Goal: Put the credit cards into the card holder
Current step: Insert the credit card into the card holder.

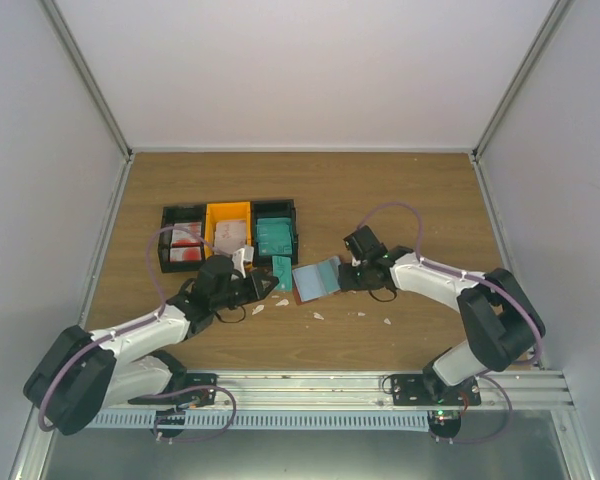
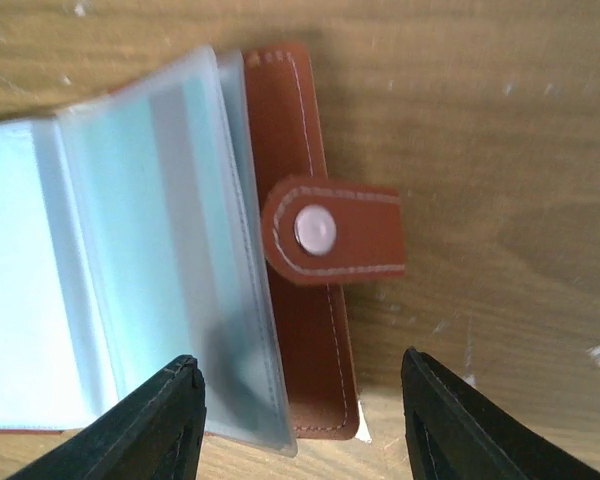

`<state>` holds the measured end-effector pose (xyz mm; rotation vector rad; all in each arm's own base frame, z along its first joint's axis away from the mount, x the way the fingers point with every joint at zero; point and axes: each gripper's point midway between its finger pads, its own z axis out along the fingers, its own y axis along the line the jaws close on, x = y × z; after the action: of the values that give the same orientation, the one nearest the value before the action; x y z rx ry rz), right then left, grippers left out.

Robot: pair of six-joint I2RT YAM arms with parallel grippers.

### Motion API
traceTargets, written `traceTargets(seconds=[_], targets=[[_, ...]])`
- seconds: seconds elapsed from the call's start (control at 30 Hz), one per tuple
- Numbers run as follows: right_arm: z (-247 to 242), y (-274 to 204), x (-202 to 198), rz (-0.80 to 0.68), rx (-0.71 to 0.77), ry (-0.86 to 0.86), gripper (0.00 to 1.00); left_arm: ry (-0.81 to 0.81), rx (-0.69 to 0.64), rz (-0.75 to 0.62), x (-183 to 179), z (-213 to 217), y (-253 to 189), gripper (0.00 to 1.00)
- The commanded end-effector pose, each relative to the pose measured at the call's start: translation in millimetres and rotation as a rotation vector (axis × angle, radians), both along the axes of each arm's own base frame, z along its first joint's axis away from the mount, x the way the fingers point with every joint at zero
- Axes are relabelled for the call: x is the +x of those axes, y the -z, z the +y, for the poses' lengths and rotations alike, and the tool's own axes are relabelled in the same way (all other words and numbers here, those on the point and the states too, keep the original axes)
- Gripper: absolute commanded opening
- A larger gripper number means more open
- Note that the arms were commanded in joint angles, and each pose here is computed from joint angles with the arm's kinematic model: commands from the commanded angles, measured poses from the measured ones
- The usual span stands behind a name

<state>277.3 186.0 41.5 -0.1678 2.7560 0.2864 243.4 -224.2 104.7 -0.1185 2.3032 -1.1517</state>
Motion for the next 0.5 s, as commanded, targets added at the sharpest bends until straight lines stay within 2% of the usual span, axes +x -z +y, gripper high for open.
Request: traceTargets(seconds=[0.0,0.1,0.2,0.47], targets=[[13,-1,0,-0.008,0.117,-0.031,0.52,0.031,-0.12,-0.033,7,-17,-24,0.0],[12,5,-5,0.013,0.123,-0.027,0.44,0.027,-0.158,-0.003,7,-25,-20,0.0],[7,17,-14,0.072,0.094,-0.005,0.31,0.013,-0.196,0.004,9,-35,-19,0.0],[14,26,-35,0.146,0.124,0.025,0.31,-0.067,-0.176,0.044,18,-59,-1,0.0]])
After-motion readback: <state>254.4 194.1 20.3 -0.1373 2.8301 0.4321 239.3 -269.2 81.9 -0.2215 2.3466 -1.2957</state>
